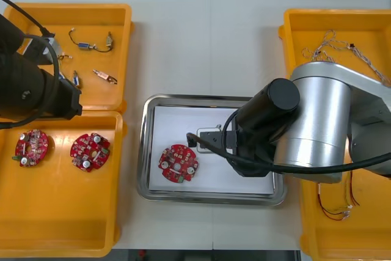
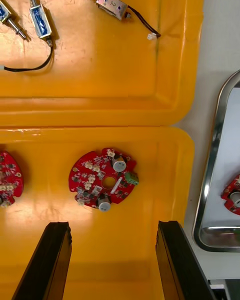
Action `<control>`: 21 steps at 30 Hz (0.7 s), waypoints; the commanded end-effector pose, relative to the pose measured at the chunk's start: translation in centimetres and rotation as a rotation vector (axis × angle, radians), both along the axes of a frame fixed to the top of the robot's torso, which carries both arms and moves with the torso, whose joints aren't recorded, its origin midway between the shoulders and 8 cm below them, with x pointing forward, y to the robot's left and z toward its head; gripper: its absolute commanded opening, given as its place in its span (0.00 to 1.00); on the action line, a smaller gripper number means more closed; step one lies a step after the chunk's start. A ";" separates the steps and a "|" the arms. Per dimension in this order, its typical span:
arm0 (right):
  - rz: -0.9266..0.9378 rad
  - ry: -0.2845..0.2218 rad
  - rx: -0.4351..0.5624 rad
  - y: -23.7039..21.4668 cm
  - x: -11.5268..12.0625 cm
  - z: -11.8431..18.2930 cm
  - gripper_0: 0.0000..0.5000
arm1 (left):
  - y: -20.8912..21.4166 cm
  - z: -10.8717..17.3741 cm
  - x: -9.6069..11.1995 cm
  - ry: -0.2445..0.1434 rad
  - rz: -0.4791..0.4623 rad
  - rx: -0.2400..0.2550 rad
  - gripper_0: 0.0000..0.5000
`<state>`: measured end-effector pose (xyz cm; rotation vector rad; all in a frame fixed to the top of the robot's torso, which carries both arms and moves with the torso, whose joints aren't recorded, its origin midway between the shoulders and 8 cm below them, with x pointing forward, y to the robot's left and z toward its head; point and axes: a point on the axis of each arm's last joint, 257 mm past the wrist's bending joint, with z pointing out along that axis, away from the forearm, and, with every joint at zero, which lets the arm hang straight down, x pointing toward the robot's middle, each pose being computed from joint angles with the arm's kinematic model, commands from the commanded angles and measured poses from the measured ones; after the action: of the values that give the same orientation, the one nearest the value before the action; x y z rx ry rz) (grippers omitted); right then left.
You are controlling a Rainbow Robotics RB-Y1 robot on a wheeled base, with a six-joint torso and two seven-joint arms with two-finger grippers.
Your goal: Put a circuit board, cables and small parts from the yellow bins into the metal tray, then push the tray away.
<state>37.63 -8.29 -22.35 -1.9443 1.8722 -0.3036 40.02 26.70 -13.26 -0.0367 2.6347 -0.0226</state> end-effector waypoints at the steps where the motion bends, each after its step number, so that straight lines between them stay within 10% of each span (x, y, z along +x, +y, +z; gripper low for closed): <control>1: 0.075 0.004 -0.032 1.3 0.3 -0.9 0.00 | 3.6 0.9 0.8 -0.007 0.016 0.061 1.00; 21: 0.070 0.095 -0.073 1.3 -0.3 -7.2 0.00 | 8.1 2.5 4.6 0.006 0.080 0.070 1.00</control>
<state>37.35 -8.80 -29.58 -2.1026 1.9108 -0.2945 42.93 33.37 -13.95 -0.1080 2.6936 0.0639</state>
